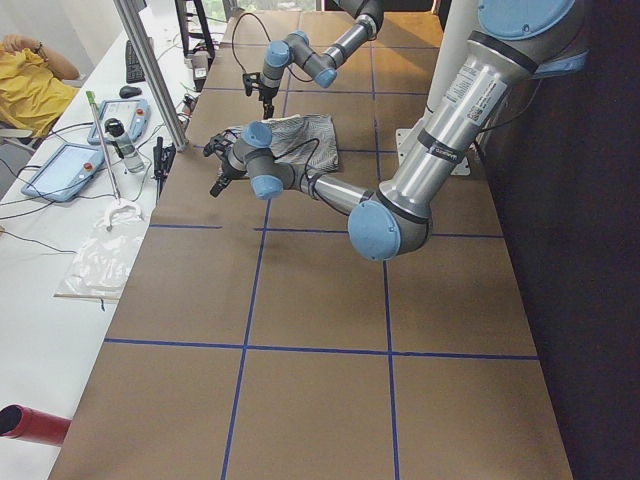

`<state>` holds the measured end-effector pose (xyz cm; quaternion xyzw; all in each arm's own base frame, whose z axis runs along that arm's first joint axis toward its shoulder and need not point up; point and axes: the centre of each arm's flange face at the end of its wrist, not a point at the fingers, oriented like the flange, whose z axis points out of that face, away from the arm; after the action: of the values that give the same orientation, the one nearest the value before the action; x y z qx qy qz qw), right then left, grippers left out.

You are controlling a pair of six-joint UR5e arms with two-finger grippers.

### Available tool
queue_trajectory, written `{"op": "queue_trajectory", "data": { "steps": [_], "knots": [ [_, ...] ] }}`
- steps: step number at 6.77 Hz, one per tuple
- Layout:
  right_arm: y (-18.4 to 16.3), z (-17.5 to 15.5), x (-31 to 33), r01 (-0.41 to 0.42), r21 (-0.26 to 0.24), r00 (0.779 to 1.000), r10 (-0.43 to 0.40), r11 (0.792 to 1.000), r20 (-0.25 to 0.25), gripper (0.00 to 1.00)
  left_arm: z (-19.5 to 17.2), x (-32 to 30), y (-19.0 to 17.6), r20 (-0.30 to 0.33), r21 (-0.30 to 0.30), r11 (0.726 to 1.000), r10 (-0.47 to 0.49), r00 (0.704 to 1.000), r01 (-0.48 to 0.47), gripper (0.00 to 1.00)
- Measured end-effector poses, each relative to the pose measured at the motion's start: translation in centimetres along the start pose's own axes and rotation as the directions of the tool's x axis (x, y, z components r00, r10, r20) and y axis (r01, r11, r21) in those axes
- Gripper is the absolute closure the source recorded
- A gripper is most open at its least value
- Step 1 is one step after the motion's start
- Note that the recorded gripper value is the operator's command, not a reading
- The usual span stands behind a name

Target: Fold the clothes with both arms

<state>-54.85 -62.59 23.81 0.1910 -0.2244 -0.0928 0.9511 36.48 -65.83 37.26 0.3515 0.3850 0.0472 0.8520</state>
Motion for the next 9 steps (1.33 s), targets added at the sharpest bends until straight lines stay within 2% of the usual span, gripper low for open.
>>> {"op": "queue_trajectory", "data": {
  "steps": [2, 5, 9],
  "knots": [
    [-1.0, 0.6, -2.2, 0.005, -0.003, 0.999, -0.005, 1.0, -0.042, 0.04, 0.0, 0.1, 0.0, -0.003, 0.003, 1.0, 0.0, 1.0, 0.0, 0.0],
    [-0.2, 2.2, -4.7, 0.037, -0.002, 0.994, -0.037, 0.999, -0.101, 0.05, -0.1, 0.0, 0.0, -0.006, 0.005, 1.0, -0.005, 1.0, 0.005, 0.0],
    [-0.4, 4.0, -3.1, 0.067, -0.021, 0.988, -0.069, 0.998, -0.141, 0.05, 0.0, 0.0, 0.1, -0.014, -0.004, 1.0, -0.006, 1.0, 0.006, 0.0]
  ]
}}
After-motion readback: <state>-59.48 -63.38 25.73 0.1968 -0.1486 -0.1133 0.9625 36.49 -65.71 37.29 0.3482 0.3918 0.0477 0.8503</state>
